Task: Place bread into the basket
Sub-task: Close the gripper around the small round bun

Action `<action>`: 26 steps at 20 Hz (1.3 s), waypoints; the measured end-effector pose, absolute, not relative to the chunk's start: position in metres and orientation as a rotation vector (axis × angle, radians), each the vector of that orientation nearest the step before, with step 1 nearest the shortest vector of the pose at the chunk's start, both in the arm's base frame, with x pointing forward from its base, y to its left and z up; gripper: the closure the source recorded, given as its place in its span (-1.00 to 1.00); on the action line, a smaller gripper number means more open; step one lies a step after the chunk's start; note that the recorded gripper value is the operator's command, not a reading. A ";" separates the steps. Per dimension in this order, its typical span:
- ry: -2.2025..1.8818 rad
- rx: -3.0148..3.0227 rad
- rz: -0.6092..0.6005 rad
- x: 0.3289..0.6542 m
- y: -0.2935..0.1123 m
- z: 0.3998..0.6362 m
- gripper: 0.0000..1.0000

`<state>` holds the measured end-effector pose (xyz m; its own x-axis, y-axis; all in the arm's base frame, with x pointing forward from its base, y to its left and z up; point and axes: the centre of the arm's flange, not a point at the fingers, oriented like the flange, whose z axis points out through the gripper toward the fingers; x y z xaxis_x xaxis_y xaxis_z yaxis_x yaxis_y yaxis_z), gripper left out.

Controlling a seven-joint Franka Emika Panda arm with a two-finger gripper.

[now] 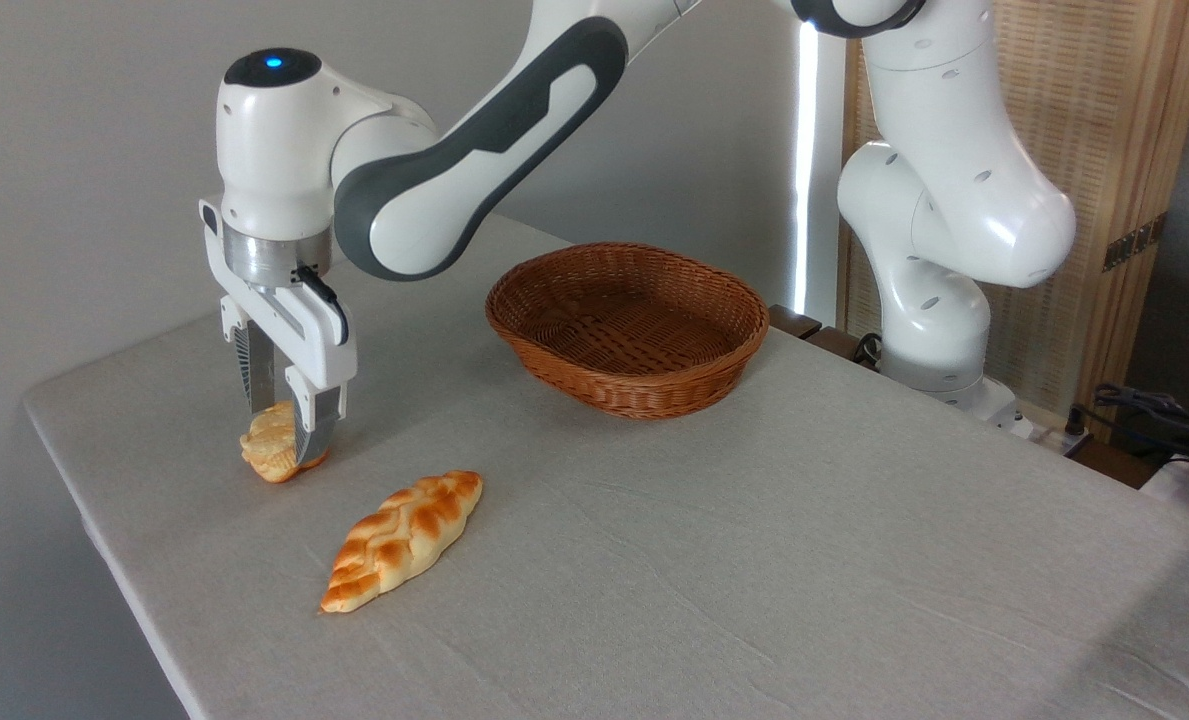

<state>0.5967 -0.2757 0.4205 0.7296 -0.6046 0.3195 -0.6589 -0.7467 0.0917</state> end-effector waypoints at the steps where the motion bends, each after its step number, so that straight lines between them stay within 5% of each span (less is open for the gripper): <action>1: -1.012 2.729 0.398 0.596 -0.278 0.416 -0.98; 7: -1.027 2.717 0.377 0.593 -0.287 0.402 -0.81; 12: -1.060 2.706 0.406 0.592 -0.296 0.391 0.31; 17: -1.078 2.708 0.410 0.591 -0.297 0.391 0.85; 26: -1.076 2.702 0.435 0.592 -0.299 0.392 0.89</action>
<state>0.5922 -0.2988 0.3915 0.6916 -0.6361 0.3422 -0.6952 -0.7148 0.0762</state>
